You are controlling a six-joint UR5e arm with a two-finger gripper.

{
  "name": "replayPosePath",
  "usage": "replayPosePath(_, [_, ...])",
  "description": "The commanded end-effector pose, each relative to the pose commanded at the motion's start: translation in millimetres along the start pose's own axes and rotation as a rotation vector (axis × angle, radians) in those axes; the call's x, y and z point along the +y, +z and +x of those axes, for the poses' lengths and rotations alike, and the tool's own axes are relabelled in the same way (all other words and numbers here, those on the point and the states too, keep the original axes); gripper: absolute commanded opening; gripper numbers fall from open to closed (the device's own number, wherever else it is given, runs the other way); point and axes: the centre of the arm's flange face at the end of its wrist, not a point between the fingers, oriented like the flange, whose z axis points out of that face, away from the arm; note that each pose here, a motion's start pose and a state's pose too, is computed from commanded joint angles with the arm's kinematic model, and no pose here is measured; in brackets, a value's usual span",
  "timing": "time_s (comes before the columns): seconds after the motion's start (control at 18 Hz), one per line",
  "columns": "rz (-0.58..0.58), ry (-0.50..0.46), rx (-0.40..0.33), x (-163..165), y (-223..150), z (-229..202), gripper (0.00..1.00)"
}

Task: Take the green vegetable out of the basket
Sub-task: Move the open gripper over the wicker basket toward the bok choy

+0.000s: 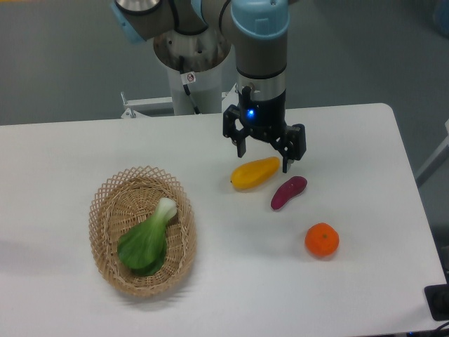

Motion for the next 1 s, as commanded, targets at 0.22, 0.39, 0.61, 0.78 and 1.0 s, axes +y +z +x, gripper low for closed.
replayPosePath(0.22, [-0.004, -0.004, 0.007, -0.4, 3.5, 0.6, 1.00])
replayPosePath(0.39, [-0.002, -0.005, 0.013, 0.1, 4.8, 2.2, 1.00])
replayPosePath(0.61, [0.011, -0.034, 0.030, -0.7, 8.6, 5.9, 1.00])
replayPosePath(0.78, [0.002, -0.048, 0.047, -0.7, 17.7, 9.5, 1.00])
replayPosePath(1.0, [-0.018, -0.152, 0.078, -9.2, 37.2, 16.8, 1.00])
